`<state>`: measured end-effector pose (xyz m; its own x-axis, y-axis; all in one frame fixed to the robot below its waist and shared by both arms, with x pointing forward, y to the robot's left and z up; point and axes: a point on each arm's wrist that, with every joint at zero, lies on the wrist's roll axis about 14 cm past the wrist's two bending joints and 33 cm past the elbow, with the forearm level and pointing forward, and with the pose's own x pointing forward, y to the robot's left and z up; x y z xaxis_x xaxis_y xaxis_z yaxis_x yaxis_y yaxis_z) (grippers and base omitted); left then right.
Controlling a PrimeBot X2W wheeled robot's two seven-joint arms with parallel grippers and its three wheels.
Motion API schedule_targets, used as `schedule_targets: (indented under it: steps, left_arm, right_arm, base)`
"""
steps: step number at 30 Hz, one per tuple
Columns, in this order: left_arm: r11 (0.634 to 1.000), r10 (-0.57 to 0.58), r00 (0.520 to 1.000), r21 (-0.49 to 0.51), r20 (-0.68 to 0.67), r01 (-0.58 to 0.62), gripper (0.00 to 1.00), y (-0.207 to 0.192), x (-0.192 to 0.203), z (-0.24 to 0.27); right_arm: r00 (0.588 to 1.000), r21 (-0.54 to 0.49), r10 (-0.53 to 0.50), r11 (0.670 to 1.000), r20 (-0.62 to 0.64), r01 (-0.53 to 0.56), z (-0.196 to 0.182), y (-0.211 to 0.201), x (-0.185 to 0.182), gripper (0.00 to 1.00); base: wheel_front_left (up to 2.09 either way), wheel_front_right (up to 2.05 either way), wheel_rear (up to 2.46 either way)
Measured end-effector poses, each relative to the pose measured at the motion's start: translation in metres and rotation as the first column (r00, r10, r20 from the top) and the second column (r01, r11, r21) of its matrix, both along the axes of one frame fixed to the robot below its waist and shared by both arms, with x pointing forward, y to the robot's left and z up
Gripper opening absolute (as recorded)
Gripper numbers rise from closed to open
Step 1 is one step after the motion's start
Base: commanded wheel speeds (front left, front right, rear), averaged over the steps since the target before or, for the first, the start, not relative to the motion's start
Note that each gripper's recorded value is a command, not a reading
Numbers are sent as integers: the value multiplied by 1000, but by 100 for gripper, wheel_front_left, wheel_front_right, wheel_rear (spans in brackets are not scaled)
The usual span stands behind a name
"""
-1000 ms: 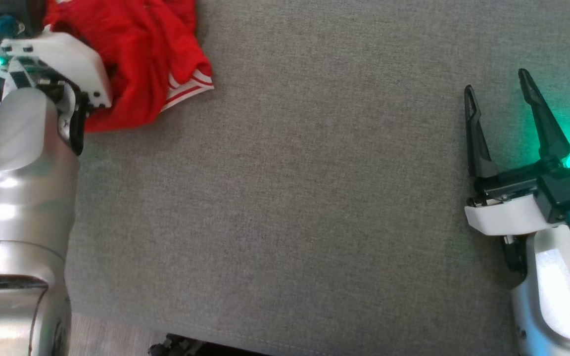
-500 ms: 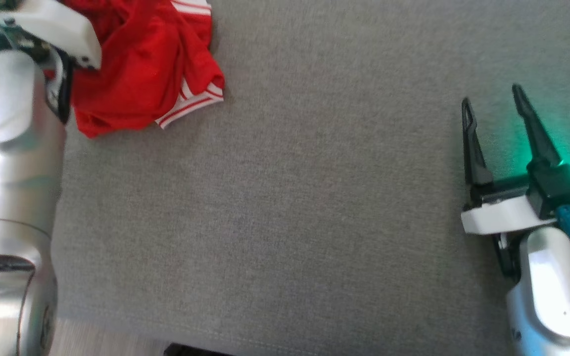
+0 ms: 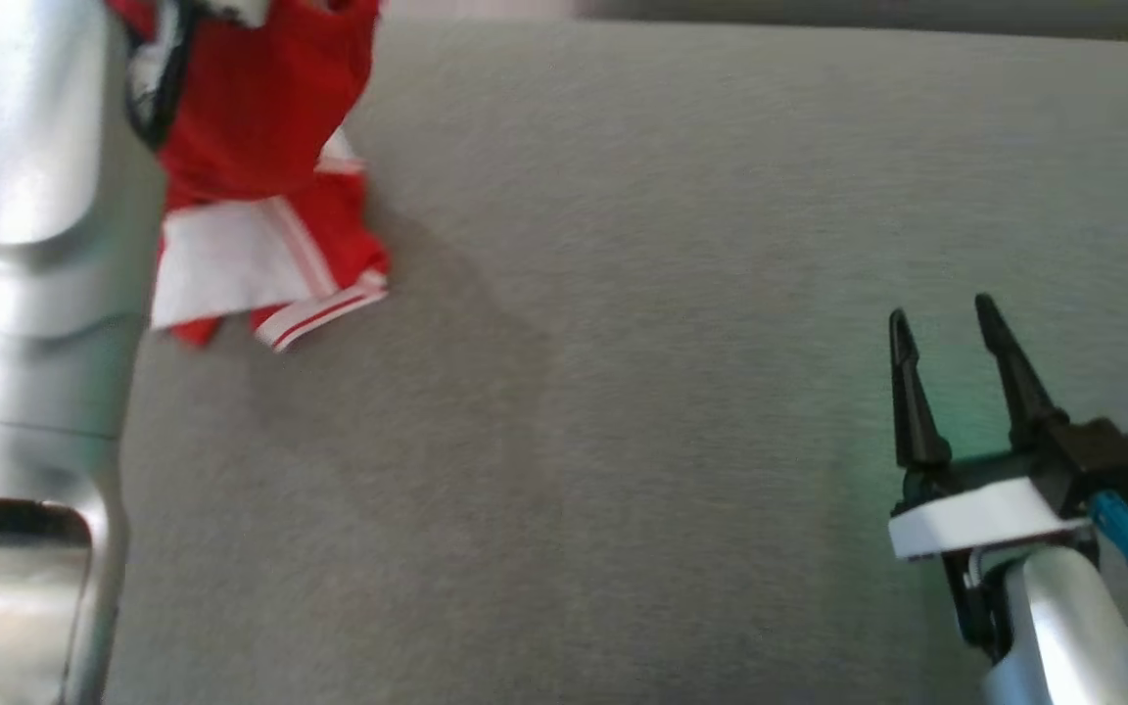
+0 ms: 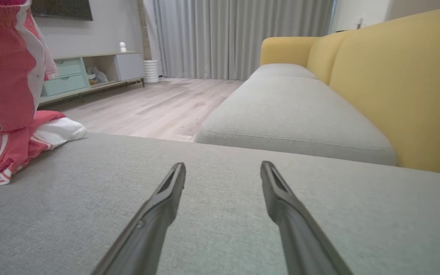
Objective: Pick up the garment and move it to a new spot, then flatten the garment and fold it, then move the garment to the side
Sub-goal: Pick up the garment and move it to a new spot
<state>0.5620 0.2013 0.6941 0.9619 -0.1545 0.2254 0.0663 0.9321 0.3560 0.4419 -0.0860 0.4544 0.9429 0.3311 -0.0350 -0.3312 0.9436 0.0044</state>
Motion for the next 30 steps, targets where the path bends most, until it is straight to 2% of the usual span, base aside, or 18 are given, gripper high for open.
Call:
schedule_targets:
  steps: [4,5,7,11,15,18,22,26,28,29,30]
  left_arm:
    - [986,-168,984,10,53,168,0,-75,-6,35]
    - [964,-265,960,7,90,266,0,-118,-12,54]
    - [932,-361,925,10,122,363,0,-160,-21,70]
    - [841,-532,832,-17,155,541,0,-237,-43,86]
    - [742,-644,746,-98,172,663,0,-290,-55,87]
    - [686,-700,702,-152,131,712,0,-320,-55,61]
    - [675,-719,693,-289,-52,679,0,-337,-45,-42]
    - [741,-663,682,-397,-308,541,0,-310,-43,-179]
    - [776,-623,677,-419,-392,471,0,-290,-47,-227]
    - [794,-598,683,-427,-419,433,40,-279,-48,-242]
    - [808,-577,690,-431,-437,402,100,-270,-49,-252]
  right_arm:
    - [997,16,-80,997,9,80,11,-30,-21,100]
    - [992,27,-128,992,18,127,17,-46,-30,100]
    - [984,39,-176,984,35,174,25,-62,-39,100]
    - [960,61,-271,962,70,267,41,-94,-56,100]
    - [934,79,-347,937,85,341,50,-119,-73,100]
    - [914,83,-399,916,77,393,49,-136,-84,100]
    - [889,82,-455,889,49,451,42,-154,-94,100]
    - [878,67,-479,876,7,477,29,-161,-95,100]
    - [877,62,-480,875,-16,480,22,-161,-93,100]
    - [879,60,-475,877,-26,476,18,-159,-92,100]
    - [883,59,-468,881,-33,470,16,-157,-90,100]
  base:
    - [0,0,0]
    - [0,0,0]
    - [0,0,0]
    - [0,0,0]
    - [0,0,0]
    - [0,0,0]
    - [0,0,0]
    - [0,0,0]
    - [0,0,0]
    - [0,0,0]
    - [0,0,0]
